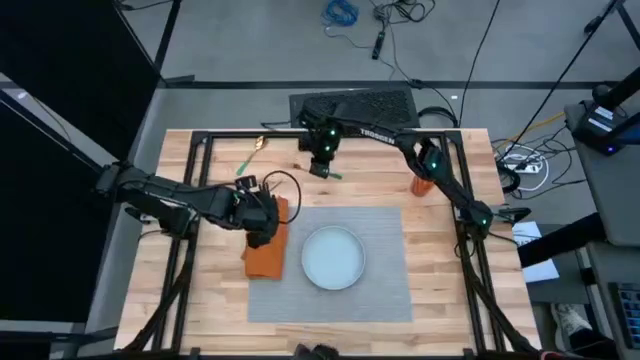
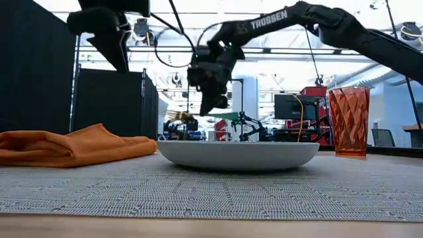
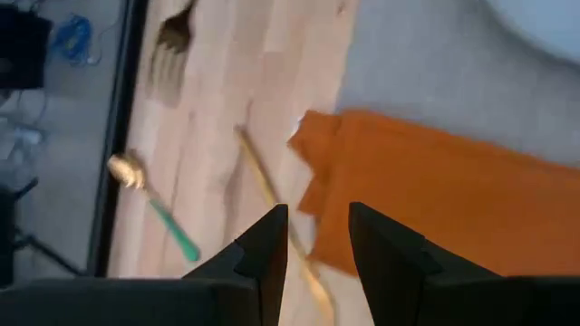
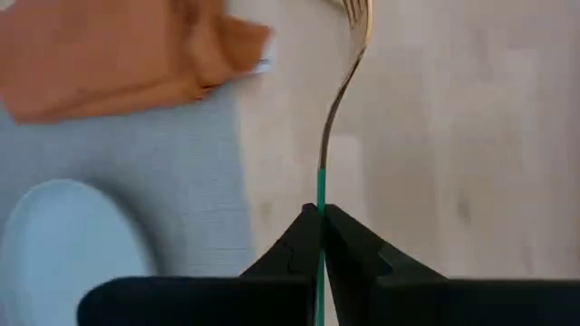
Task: Set table place
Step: Put the green fork on top of the orange table napkin
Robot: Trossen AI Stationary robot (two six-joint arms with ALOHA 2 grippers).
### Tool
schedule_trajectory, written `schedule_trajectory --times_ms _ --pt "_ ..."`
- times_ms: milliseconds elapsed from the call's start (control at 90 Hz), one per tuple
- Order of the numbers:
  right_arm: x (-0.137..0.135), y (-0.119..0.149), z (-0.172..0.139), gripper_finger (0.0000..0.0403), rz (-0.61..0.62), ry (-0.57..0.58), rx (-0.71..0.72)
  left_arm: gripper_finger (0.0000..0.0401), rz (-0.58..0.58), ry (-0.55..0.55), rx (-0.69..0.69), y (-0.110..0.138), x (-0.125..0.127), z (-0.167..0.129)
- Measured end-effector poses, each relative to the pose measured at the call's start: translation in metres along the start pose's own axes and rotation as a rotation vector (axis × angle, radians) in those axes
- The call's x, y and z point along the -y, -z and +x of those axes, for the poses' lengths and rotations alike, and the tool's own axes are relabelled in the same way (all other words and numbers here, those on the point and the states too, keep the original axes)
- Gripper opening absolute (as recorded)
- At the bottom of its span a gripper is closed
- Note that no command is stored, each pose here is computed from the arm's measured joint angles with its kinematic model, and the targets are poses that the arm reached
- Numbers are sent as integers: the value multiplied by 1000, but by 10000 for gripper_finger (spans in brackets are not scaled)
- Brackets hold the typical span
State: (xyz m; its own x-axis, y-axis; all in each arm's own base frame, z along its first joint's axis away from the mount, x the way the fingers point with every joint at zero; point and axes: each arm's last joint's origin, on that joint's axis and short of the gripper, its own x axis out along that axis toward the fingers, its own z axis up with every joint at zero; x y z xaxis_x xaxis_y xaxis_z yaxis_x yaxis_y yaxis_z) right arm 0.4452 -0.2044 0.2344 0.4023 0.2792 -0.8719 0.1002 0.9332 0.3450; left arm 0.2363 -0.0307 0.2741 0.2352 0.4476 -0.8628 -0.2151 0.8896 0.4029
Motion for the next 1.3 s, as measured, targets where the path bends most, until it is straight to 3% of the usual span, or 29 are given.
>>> schedule_trajectory --times_ms 200,322,567,811,1000,1300 --pt "-48 -11 -12 0 -62 -16 61 105 -28 -165 -47 5 -15 -9" --pt "-70 -14 -19 0 -57 -23 92 105 -71 -272 18 1 -27 -29" --pt "-118 -17 -13 0 -73 -18 105 105 -98 -308 207 -11 -47 -78" --pt "-164 -20 4 0 -104 34 141 105 -61 -349 254 -10 -59 -104" --pt "-175 -23 8 0 -59 123 196 105 -62 -350 264 -8 -62 -110" --pt "-179 -33 6 0 91 101 314 105 30 -373 274 -3 -68 -120"
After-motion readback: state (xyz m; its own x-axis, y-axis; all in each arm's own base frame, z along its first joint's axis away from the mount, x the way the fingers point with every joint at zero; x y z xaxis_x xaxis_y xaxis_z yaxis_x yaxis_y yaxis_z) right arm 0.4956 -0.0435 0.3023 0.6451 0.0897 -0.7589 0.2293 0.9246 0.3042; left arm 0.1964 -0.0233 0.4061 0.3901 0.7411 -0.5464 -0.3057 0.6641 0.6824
